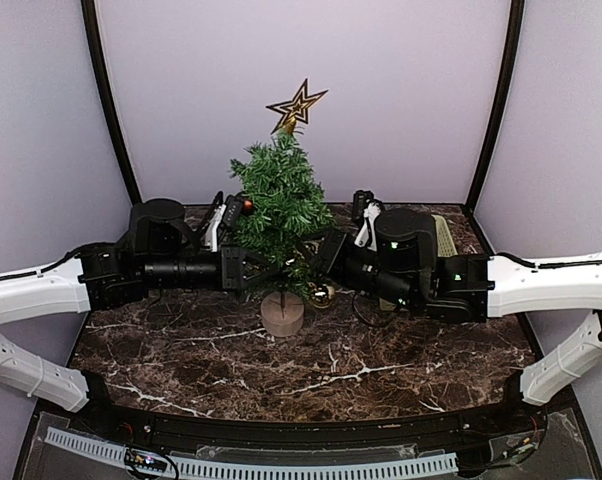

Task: Decorate the small christmas tree
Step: Place the ornament bell in the gap of branches.

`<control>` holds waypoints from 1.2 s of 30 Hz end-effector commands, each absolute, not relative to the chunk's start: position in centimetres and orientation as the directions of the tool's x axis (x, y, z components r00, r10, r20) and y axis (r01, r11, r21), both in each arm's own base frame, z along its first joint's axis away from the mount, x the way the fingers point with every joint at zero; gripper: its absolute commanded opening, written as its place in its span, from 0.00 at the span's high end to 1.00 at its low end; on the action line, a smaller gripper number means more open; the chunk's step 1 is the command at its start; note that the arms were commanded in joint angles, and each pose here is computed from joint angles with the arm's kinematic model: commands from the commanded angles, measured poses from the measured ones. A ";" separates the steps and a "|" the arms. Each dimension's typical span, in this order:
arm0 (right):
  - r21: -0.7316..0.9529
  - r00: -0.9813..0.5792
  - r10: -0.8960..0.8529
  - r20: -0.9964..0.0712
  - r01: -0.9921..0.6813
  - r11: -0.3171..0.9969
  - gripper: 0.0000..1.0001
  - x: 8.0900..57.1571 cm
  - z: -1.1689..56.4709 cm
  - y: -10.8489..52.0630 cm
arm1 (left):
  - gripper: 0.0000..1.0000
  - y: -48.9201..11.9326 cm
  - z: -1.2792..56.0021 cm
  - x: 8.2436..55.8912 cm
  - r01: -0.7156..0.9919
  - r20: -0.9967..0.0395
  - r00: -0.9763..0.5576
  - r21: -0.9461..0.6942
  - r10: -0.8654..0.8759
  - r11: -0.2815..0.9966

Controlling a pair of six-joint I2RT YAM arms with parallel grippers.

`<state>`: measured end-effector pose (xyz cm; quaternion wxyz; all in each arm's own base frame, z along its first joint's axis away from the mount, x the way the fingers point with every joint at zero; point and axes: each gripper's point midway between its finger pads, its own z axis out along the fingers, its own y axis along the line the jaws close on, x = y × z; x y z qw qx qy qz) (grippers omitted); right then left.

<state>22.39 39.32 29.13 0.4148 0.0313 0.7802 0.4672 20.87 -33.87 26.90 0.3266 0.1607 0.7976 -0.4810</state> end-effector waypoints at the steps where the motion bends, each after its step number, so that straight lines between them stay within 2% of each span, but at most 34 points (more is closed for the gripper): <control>1: 0.779 -0.634 0.482 -0.605 -0.346 0.522 0.69 22.8 30.8 38.9 | 0.83 -32.9 27.3 20.7 0.577 -0.692 -0.717 -0.653 -0.078 0.491; 7: 0.781 -0.633 0.485 -0.604 -0.346 0.520 0.69 22.8 30.9 38.8 | 0.66 -32.0 28.3 20.3 0.599 -0.719 -0.687 -0.639 -0.100 0.481; 11: 0.781 -0.635 0.482 -0.603 -0.350 0.517 0.69 22.8 31.0 39.0 | 0.62 -31.9 28.5 20.0 0.616 -0.729 -0.678 -0.633 -0.094 0.468; 15: 0.781 -0.638 0.479 -0.603 -0.352 0.515 0.69 22.7 30.9 39.2 | 0.68 -32.0 28.5 20.0 0.617 -0.729 -0.677 -0.635 -0.098 0.465; 20: 0.782 -0.638 0.479 -0.603 -0.353 0.514 0.69 22.7 31.0 39.1 | 0.84 -31.8 28.7 20.2 0.613 -0.731 -0.673 -0.637 -0.114 0.467; 22: 0.782 -0.637 0.479 -0.604 -0.354 0.514 0.69 22.7 31.0 39.1 | 0.87 -31.6 28.7 20.2 0.612 -0.733 -0.669 -0.636 -0.122 0.471; 25: 0.781 -0.639 0.477 -0.603 -0.353 0.514 0.69 22.7 30.9 39.2 | 0.87 -31.4 28.8 20.1 0.610 -0.735 -0.665 -0.636 -0.131 0.471; 28: 0.783 -0.641 0.477 -0.602 -0.355 0.511 0.69 22.6 30.9 39.2 | 0.80 -31.0 28.9 20.1 0.608 -0.738 -0.661 -0.634 -0.139 0.477; 30: 0.783 -0.641 0.477 -0.602 -0.354 0.512 0.69 22.7 30.9 39.2 | 0.79 -30.9 28.9 20.1 0.607 -0.738 -0.660 -0.634 -0.141 0.479; 36: 0.784 -0.643 0.476 -0.600 -0.354 0.510 0.69 22.6 30.9 39.3 | 0.86 -30.9 29.0 20.0 0.610 -0.741 -0.657 -0.633 -0.143 0.477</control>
